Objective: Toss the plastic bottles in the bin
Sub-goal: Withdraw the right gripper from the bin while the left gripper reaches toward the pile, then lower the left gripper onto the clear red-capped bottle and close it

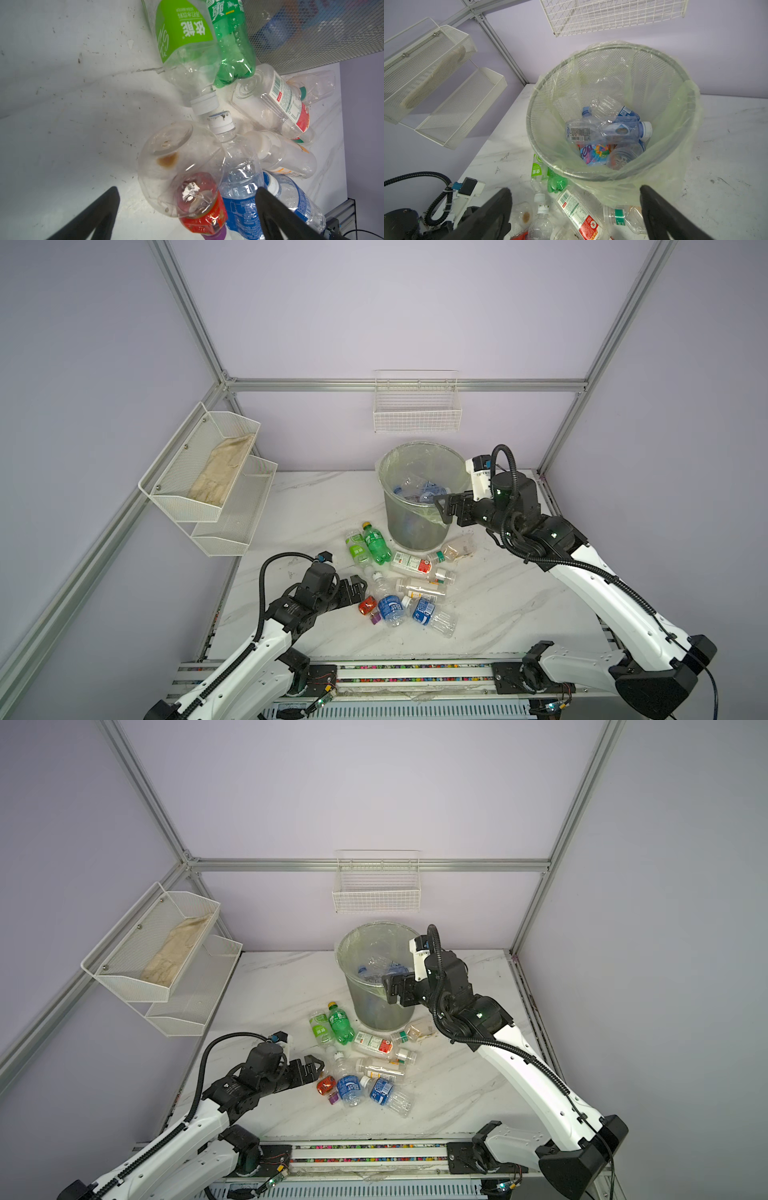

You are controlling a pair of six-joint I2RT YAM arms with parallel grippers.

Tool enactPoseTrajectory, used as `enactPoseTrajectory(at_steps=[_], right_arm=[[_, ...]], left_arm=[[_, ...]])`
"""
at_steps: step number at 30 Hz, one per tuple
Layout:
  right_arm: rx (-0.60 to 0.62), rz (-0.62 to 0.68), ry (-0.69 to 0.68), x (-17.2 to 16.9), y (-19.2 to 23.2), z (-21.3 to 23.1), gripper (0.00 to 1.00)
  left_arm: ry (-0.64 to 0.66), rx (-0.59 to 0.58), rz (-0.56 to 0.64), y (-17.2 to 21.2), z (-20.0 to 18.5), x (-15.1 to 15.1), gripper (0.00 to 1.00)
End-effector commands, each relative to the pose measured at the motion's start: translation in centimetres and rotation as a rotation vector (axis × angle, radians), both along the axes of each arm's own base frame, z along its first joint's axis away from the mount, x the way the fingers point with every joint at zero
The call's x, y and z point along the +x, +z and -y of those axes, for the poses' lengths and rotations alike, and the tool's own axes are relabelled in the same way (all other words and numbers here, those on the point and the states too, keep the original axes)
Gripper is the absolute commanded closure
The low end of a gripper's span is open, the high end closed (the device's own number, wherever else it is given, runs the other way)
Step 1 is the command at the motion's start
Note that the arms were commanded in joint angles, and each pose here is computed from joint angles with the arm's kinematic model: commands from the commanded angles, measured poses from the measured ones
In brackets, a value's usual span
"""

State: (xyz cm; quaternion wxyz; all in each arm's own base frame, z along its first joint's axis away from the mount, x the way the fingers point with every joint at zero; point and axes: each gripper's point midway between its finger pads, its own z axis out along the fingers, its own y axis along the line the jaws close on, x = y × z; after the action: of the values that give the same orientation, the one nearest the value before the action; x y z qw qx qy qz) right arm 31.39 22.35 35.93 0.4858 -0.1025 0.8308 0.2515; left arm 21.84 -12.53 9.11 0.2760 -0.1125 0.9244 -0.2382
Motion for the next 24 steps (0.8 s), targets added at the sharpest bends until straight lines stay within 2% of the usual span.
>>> enactPoseTrajectory(at_steps=[1, 13, 19, 24], right_arm=[[0.036, 0.012, 0.006, -0.5, 0.4, 0.0, 0.03], [0.059, 0.006, 0.01, -1.1, 0.4, 0.2, 0.03], [0.059, 0.007, 0.011, -1.3, 0.3, 0.3, 0.03], [0.061, 0.019, 0.012, -1.5, 0.6, 0.5, 0.03]], left_arm=[[0.006, -0.057, 0.008, -0.5, 1.0, 0.5, 0.0], [0.016, -0.023, -0.04, -2.8, 2.4, 1.5, 0.01], [0.049, 0.025, -0.049, -3.8, 1.9, 1.6, 0.1], [0.105, 0.071, -0.066, -5.0, 0.6, 1.3, 0.22]])
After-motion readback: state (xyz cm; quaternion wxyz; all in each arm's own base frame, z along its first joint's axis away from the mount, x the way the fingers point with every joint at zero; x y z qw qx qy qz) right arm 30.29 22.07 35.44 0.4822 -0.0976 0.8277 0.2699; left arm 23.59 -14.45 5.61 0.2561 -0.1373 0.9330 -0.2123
